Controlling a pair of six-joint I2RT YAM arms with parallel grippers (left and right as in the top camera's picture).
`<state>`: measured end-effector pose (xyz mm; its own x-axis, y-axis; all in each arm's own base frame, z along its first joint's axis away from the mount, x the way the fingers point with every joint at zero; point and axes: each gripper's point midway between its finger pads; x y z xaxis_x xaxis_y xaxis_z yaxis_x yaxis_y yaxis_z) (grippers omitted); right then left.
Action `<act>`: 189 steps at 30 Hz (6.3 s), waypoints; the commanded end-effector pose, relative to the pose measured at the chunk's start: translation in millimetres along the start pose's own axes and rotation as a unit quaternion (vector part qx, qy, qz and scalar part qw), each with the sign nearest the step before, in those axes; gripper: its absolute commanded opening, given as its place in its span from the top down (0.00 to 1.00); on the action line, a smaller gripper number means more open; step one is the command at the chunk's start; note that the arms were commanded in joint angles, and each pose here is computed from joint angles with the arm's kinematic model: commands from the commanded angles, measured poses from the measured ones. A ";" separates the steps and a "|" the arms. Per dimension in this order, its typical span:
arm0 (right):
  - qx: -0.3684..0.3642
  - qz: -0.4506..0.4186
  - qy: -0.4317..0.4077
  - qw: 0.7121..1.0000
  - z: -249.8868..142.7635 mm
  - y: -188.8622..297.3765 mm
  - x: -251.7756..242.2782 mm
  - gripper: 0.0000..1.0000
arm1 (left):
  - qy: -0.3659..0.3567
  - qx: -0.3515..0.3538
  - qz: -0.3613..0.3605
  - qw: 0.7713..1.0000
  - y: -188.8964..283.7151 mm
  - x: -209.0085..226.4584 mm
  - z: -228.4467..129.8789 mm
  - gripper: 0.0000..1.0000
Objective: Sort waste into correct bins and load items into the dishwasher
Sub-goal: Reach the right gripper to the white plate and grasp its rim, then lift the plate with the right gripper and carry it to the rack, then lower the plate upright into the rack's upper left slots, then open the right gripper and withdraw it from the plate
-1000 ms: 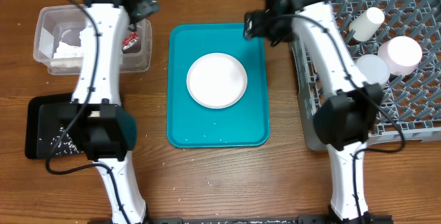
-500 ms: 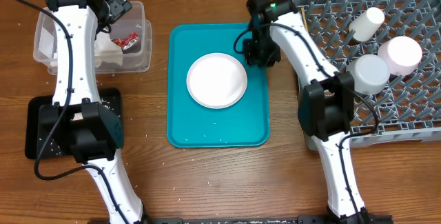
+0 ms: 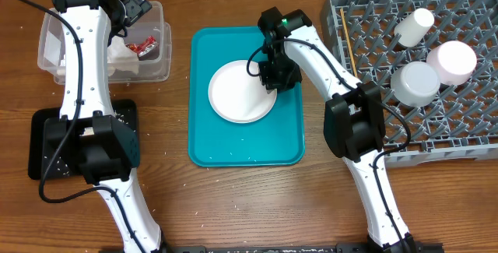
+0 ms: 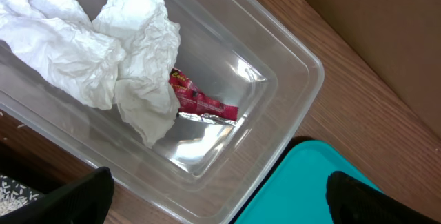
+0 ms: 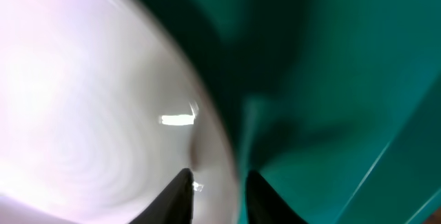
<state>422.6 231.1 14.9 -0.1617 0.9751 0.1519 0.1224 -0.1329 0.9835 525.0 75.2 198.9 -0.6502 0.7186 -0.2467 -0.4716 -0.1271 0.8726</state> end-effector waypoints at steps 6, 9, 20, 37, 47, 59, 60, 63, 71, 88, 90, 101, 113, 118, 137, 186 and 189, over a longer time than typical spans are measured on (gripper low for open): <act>-0.006 0.003 -0.003 1.000 6.2 -6.8 -3.5 0.96 | 0.006 -0.005 -0.012 1.000 6.5 -5.8 3.1 0.00; -0.021 -0.016 -0.003 1.000 12.0 0.9 -9.3 0.96 | 0.006 -0.005 -0.012 1.000 6.5 -5.8 3.1 0.00; -0.233 -0.217 -0.120 0.940 46.1 163.8 -102.0 0.96 | 0.006 -0.005 -0.012 1.000 6.5 -5.8 3.1 0.00; -0.363 -0.339 -0.313 0.809 13.2 312.0 -281.6 0.96 | 0.006 -0.005 -0.012 1.000 6.5 -5.8 3.1 0.00; -0.344 -0.330 -0.350 0.807 11.4 293.7 -309.9 0.96 | 0.006 -0.005 -0.012 1.000 6.5 -5.8 3.1 0.00; -0.343 -0.361 -0.353 0.792 25.8 279.2 -322.7 0.96 | 0.006 -0.005 -0.012 1.000 6.5 -5.9 3.2 0.00; -0.339 -0.355 -0.349 0.798 29.4 272.6 -319.5 0.96 | 0.007 -0.005 -0.012 1.000 6.5 -5.8 3.1 0.00; -0.335 -0.353 -0.341 0.804 33.9 265.7 -313.0 0.96 | 0.006 -0.005 -0.012 1.000 6.5 -5.8 3.1 0.00; -0.319 -0.370 -0.331 0.808 40.1 244.5 -311.0 0.96 | 0.006 -0.005 -0.012 1.000 6.5 -5.8 3.1 0.00; -0.327 -0.317 -0.304 0.837 39.9 250.1 -270.3 0.83 | 0.006 -0.005 -0.012 1.000 6.5 -5.8 3.1 0.00; -0.337 -0.284 -0.300 0.846 35.6 262.0 -258.7 0.69 | 0.006 -0.005 -0.012 1.000 6.5 -5.9 3.2 0.00; -0.436 -0.123 -0.291 0.843 0.5 357.8 -229.6 0.08 | 0.006 -0.005 -0.012 1.000 6.5 -5.8 3.1 0.00; -0.439 0.061 -0.320 0.838 34.3 327.5 -316.9 0.85 | 0.006 -0.005 -0.012 1.000 6.5 -5.9 3.2 0.00; -0.409 0.120 -0.309 0.850 64.9 278.9 -322.6 0.87 | 0.007 -0.005 -0.012 1.000 6.5 -5.8 3.1 0.00; -0.396 0.318 -0.128 0.852 79.8 291.0 -235.6 0.96 | 0.006 -0.005 -0.012 1.000 6.5 -5.8 3.1 0.00; -0.151 0.047 -0.141 0.977 -191.6 249.6 -116.1 0.00 | 0.007 -0.005 -0.012 1.000 6.5 -5.9 3.2 0.00; -0.133 0.046 -0.146 0.979 -194.4 239.6 -117.1 0.00 | 0.007 -0.005 -0.012 1.000 6.5 -5.8 3.1 0.00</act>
<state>284.5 52.0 258.6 0.1074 0.9597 0.2596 -0.1597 -0.2410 0.9573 525.1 74.0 198.6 -0.6478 0.7193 -0.2510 -0.4720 -0.1203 0.8734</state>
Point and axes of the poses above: each gripper's point midway between its finger pads, its own y axis back along the fingers, its own x axis along the line the jaws close on, z = x × y, and after that the axes turned 1 degree about y, right-handed
